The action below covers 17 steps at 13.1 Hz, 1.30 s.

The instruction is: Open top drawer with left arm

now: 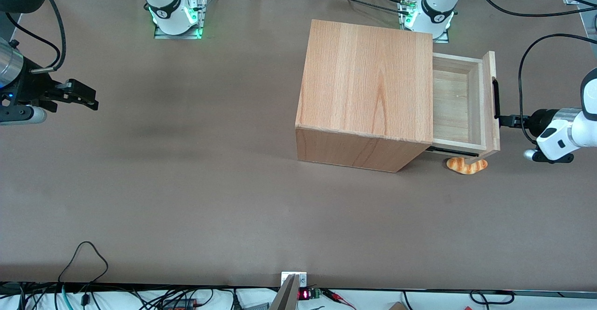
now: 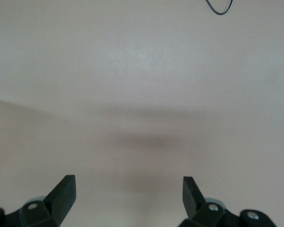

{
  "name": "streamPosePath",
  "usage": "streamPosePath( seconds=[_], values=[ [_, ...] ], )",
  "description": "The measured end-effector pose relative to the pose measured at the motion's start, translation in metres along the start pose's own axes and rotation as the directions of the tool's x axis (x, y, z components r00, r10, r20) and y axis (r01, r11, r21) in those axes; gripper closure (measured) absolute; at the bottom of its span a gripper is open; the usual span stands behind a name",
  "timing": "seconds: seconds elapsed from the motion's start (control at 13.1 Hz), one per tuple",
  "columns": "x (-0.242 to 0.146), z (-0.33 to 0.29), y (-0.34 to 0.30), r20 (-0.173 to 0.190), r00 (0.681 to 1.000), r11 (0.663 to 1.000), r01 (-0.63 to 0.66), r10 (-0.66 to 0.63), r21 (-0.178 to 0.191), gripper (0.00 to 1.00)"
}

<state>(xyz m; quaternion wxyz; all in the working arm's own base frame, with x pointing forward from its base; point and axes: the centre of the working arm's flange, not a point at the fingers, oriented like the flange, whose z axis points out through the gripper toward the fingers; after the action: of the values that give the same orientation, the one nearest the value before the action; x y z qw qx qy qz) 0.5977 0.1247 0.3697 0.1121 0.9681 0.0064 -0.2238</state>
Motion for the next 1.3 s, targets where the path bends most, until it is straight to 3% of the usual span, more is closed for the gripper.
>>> streamPosePath(
  seconds=[0.92, 1.3],
  values=[
    [-0.005, -0.015, -0.073, -0.043, 0.994, 0.995, 0.096, -0.098, -0.041, 0.0],
    [-0.007, -0.015, -0.08, -0.038, 0.994, 0.994, 0.102, -0.103, -0.05, 0.0]
  ],
)
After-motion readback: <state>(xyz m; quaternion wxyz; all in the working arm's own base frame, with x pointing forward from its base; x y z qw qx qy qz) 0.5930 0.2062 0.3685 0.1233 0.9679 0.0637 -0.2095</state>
